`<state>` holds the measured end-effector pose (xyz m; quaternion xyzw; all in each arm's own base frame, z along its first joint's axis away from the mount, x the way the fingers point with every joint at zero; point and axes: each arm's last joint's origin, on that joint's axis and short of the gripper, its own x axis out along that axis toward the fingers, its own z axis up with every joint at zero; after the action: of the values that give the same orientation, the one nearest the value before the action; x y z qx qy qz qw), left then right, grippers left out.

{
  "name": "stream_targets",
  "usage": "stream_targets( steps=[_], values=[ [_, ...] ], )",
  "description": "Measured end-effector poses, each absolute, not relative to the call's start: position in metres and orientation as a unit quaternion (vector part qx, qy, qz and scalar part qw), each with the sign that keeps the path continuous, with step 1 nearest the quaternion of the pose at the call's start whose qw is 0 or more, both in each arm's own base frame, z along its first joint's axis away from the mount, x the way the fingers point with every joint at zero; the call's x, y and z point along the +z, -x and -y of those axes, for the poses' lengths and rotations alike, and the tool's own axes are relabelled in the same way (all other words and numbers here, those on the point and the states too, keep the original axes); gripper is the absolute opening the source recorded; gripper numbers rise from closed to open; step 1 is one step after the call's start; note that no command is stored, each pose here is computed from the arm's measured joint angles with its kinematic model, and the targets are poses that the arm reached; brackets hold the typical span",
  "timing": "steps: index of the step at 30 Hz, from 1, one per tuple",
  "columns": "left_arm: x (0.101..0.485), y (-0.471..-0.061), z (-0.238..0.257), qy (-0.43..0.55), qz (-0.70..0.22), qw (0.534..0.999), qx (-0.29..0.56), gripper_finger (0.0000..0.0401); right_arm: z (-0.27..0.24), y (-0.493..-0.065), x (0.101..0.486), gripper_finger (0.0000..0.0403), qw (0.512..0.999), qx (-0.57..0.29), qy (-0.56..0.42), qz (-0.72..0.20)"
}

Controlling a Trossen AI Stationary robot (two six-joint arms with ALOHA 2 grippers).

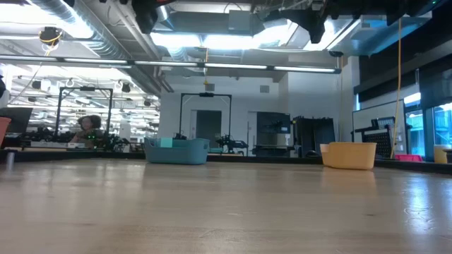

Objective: Sort & place blocks by color
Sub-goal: Put the top orange game piece into the orange bin

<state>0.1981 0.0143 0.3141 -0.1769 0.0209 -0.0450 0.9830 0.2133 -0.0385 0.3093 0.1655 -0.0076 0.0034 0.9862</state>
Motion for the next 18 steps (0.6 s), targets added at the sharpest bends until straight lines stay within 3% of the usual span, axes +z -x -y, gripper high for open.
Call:
stream_targets(
  steps=[10,18],
  values=[
    [0.326,-0.188,0.035,0.184,-0.306,0.929,-0.095,0.0127,0.038,-0.213,0.309,0.031,0.986,0.003,-0.166,0.008],
    [0.291,-0.167,0.12,0.177,-0.528,0.82,-0.129,0.0127,0.038,-0.213,0.309,0.031,0.986,0.003,-0.165,0.007]
  ],
)
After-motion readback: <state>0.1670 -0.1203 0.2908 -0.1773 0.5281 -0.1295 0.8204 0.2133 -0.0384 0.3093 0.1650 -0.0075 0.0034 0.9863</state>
